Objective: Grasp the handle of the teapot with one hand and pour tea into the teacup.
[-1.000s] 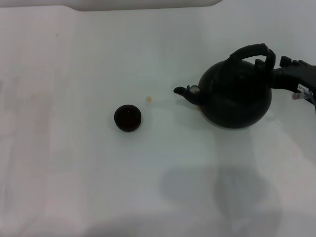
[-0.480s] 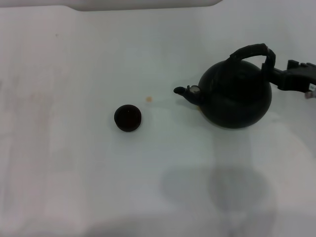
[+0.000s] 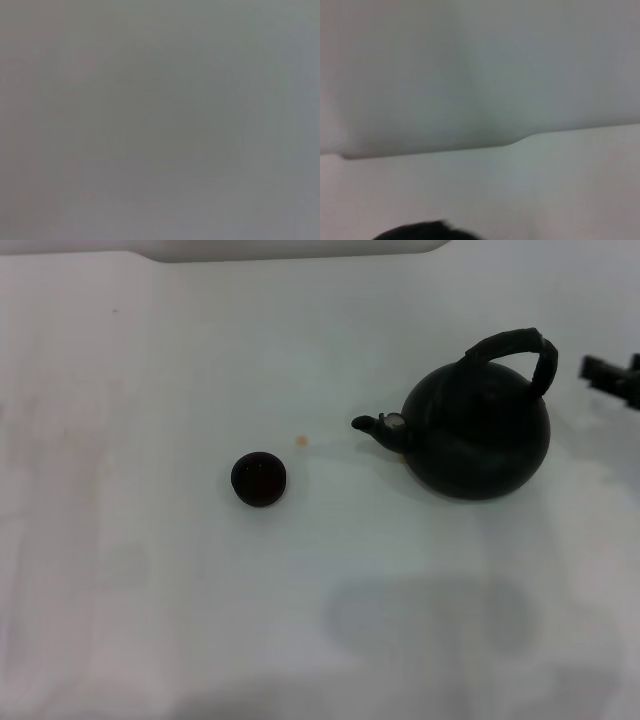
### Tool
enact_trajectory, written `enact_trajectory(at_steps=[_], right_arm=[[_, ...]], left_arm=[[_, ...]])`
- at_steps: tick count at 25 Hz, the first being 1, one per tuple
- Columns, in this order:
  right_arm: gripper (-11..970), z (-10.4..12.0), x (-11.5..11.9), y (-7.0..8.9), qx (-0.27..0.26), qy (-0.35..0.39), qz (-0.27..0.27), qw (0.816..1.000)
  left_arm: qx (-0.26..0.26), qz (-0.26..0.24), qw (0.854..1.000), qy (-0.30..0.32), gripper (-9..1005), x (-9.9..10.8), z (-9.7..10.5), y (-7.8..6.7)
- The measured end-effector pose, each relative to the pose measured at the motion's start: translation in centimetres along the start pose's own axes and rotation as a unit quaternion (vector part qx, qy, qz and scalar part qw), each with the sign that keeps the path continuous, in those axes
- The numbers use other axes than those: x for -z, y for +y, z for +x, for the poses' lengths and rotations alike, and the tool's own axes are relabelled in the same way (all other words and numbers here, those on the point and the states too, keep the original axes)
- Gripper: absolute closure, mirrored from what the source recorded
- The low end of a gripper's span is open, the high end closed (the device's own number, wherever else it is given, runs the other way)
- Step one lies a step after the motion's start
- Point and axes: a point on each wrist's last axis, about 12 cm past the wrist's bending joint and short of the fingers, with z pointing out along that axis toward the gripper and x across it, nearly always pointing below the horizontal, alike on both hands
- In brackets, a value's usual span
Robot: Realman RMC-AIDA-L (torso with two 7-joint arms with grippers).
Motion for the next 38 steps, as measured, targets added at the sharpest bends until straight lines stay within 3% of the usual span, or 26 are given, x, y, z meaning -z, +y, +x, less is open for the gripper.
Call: enact_trajectory(at_steps=[9, 14, 19, 22, 25, 30, 33, 38], right_arm=[[294, 0.1, -0.3, -6.6, -0.067, -0.075, -0.001, 0.995], [296, 2.0, -2.1, -10.1, -0.131, -0.128, -0.018, 0.983], [299, 4.6, -3.3, -12.4, -0.178, -0.187, -0.015, 0.966], [300, 5.1, -4.0, -12.6, -0.124, -0.207, 0.008, 0.970], [303, 5.5, -4.9, -12.2, -0.032, -0.230, 0.046, 0.972], [309, 6.6, -5.5, -10.5, 0.100, -0.284, 0.101, 0.948], [309, 6.7, -5.6, -10.0, 0.141, -0.295, 0.117, 0.938], [308, 6.5, -5.5, -10.2, 0.134, -0.301, 0.126, 0.936]], left_arm=[[0.001, 0.002, 1.000, 0.001, 109, 0.0, 0.1, -0.1], [0.003, 0.004, 1.000, 0.004, 109, -0.1, 0.2, -0.3], [0.004, 0.004, 1.000, 0.003, 108, 0.0, 0.2, -0.3], [0.004, 0.003, 1.000, 0.003, 108, 0.0, 0.2, -0.3], [0.005, 0.004, 1.000, 0.002, 108, -0.1, 0.2, -0.4], [0.006, 0.004, 1.000, 0.003, 109, -0.1, 0.2, -0.5], [0.007, 0.004, 1.000, 0.003, 109, -0.1, 0.3, -0.5], [0.007, 0.005, 1.000, 0.004, 109, -0.1, 0.3, -0.5]])
